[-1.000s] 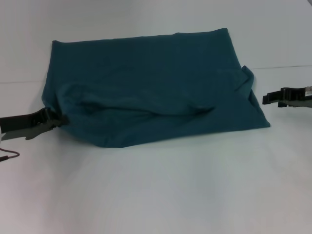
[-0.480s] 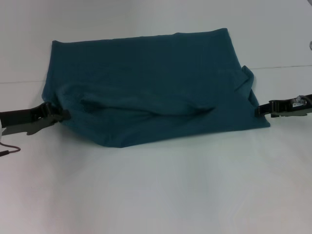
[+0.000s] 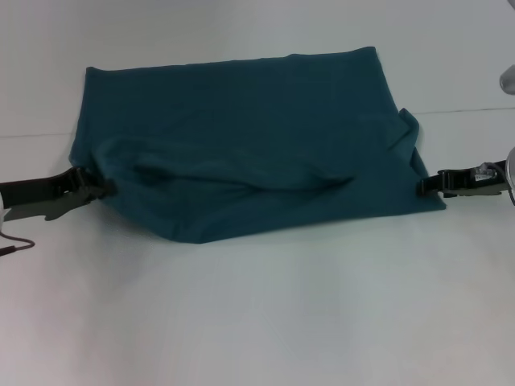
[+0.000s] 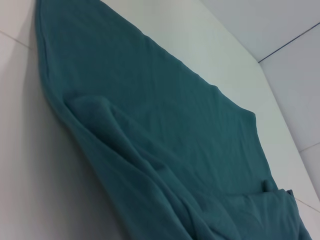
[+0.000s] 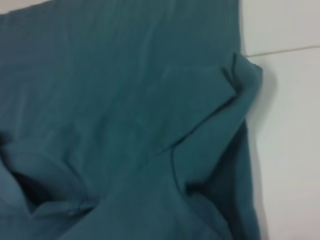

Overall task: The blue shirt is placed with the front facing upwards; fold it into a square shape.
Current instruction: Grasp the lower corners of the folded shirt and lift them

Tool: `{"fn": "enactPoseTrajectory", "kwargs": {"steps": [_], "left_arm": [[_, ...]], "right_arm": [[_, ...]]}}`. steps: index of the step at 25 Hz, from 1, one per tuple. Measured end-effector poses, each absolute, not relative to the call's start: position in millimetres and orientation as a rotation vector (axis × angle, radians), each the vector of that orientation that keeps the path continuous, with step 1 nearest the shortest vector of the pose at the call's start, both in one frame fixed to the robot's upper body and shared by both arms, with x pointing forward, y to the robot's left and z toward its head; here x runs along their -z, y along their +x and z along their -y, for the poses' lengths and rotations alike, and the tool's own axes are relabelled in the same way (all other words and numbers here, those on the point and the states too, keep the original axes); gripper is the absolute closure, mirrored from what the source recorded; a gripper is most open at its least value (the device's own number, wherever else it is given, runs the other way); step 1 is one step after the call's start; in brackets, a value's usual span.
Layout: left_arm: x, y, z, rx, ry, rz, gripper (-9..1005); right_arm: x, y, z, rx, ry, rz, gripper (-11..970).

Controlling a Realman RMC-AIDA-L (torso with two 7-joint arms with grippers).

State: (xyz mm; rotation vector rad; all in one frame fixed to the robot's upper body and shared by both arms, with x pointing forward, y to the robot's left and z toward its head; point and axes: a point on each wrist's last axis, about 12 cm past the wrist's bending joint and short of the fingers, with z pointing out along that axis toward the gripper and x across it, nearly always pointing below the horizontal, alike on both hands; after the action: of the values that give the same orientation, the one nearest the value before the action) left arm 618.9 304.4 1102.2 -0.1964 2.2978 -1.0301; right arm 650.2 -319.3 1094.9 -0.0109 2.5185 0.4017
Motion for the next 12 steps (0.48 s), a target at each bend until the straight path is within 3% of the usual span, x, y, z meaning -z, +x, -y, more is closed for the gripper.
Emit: {"fn": "enactPoseTrajectory", "kwargs": {"steps": [12], "left_arm": [[-1101.5, 618.8, -305.1, 1.025, -0.202, -2.297, 996]], "right_arm": [[-1090.5, 653.9, 306.4, -0.364, -0.022, -2.504, 405]]}}
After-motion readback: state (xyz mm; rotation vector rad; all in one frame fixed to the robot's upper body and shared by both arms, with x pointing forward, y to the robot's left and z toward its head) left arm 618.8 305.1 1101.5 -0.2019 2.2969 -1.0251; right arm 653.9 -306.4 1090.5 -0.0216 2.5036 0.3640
